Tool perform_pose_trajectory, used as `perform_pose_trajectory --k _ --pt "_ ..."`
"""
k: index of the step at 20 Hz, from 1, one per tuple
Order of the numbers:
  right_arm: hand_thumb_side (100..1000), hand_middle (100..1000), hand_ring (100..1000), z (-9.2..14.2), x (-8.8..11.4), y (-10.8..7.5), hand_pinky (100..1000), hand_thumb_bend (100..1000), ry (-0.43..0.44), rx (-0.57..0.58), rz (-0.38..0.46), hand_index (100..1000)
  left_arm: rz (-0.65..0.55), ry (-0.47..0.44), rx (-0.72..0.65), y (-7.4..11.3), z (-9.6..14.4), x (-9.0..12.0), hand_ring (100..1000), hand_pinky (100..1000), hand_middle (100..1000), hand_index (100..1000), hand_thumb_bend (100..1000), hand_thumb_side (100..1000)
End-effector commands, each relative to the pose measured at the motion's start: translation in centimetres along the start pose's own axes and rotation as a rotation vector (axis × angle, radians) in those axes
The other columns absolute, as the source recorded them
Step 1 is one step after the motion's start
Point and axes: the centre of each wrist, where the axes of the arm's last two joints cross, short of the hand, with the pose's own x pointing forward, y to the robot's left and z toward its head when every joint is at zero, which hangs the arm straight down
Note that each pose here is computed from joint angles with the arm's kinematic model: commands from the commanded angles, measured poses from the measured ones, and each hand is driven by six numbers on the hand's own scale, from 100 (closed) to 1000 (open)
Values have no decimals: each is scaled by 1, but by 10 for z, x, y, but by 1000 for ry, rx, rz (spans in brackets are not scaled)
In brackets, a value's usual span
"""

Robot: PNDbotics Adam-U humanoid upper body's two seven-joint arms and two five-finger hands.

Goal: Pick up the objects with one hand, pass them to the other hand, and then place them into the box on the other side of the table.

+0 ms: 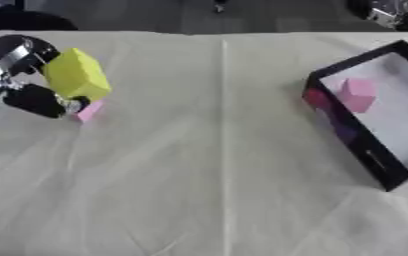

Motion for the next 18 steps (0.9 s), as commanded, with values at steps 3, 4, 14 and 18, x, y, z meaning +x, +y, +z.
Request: perform_pose_trajectory --k 3,4,14,18 --pt "172 901 731 -22 32 18 845 469 -121 161 13 886 0 -85 42 0 -7 13 689 815 593 455 100 117" --pt "174 903 735 -26 36 22 846 478 -139 195 15 888 2 -97 43 -3 -9 14 686 815 591 454 100 120" --pt "215 906 762 -58 62 63 855 547 -270 493 115 893 26 -213 96 -24 -20 27 655 802 580 439 100 121" --pt "252 909 774 -68 69 78 858 543 -317 601 173 899 35 -256 127 -31 -23 29 644 808 570 431 100 119"
